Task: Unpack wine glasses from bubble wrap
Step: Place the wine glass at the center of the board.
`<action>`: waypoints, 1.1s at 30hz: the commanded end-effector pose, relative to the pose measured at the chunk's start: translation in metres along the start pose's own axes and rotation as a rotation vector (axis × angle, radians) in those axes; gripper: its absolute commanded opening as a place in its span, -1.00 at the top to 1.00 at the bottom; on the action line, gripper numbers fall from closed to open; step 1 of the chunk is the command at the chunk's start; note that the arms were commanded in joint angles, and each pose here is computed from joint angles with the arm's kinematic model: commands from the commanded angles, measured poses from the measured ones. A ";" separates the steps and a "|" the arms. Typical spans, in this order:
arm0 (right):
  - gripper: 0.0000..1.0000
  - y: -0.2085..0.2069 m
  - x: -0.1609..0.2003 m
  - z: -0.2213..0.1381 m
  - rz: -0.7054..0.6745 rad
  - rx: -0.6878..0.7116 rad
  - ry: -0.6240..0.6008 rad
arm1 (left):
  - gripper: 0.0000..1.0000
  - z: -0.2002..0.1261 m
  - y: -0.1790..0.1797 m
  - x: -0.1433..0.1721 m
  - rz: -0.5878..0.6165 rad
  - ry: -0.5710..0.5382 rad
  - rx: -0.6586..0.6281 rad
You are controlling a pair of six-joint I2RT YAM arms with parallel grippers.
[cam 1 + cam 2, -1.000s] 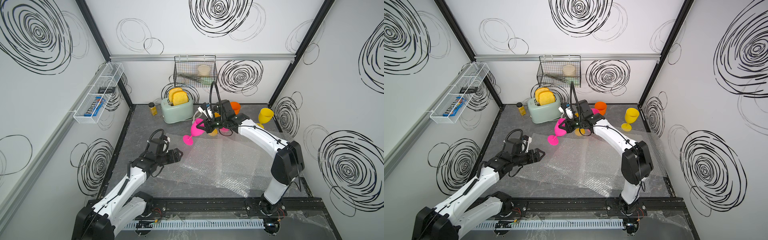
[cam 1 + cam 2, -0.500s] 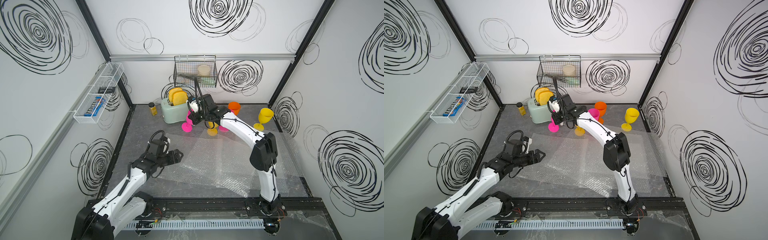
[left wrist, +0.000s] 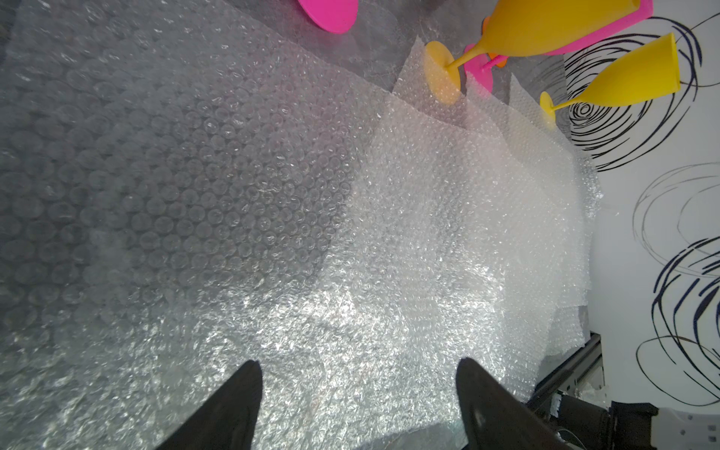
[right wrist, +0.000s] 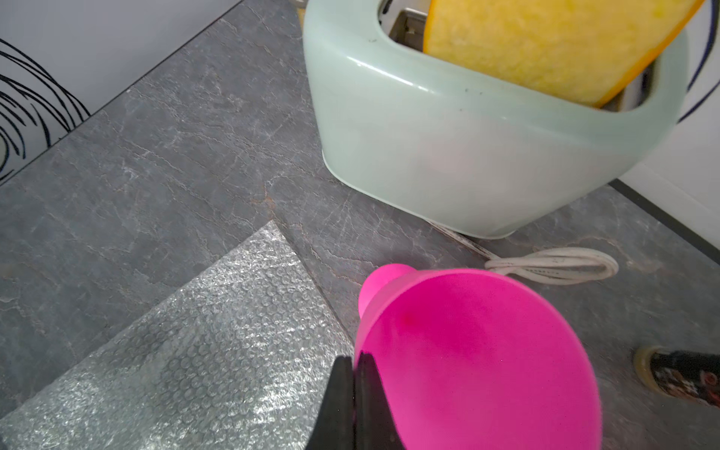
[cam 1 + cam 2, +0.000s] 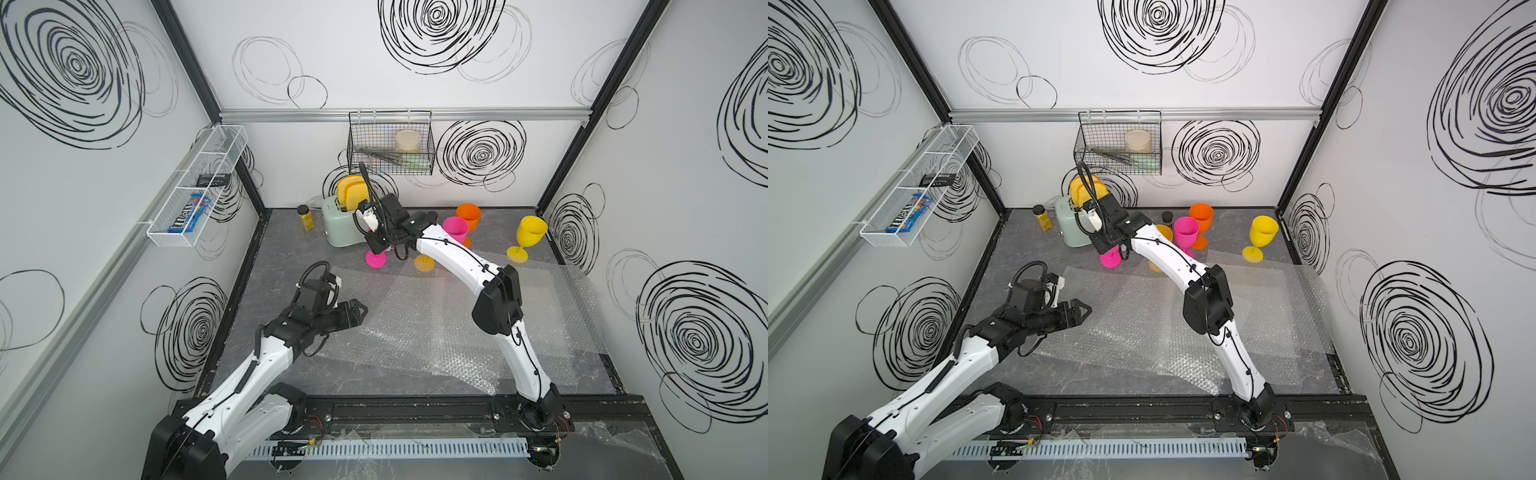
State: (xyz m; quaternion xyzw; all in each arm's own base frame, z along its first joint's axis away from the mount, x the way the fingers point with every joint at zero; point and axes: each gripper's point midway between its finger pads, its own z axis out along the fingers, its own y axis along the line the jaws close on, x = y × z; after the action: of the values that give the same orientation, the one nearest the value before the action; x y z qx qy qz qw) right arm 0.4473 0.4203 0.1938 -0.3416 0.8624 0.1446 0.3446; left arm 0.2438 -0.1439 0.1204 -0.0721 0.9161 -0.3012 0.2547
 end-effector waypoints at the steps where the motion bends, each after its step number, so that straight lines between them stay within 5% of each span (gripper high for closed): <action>1: 1.00 -0.007 0.002 -0.002 -0.007 0.028 0.031 | -0.65 -0.003 -0.008 -0.009 0.007 -0.031 0.021; 12: 0.94 -0.003 0.010 0.016 -0.002 0.001 0.054 | -0.65 -0.004 -0.007 -0.008 0.007 -0.030 0.017; 15: 0.54 -0.004 0.011 0.018 -0.005 0.007 0.054 | -0.65 -0.004 -0.007 -0.008 0.006 -0.030 0.016; 17: 0.50 -0.004 0.007 0.015 -0.007 0.008 0.044 | -0.65 -0.004 -0.007 -0.008 0.008 -0.029 0.013; 33: 0.21 -0.031 -0.061 -0.089 -0.013 0.055 -0.196 | -0.66 -0.012 -0.007 -0.021 0.057 -0.058 -0.031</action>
State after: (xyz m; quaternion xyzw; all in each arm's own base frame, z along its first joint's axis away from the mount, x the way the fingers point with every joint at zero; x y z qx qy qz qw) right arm 0.4568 0.4042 0.2324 -0.3366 0.8519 0.1431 0.3748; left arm 0.2473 -0.1407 0.1272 -0.0666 0.9177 -0.2889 0.2644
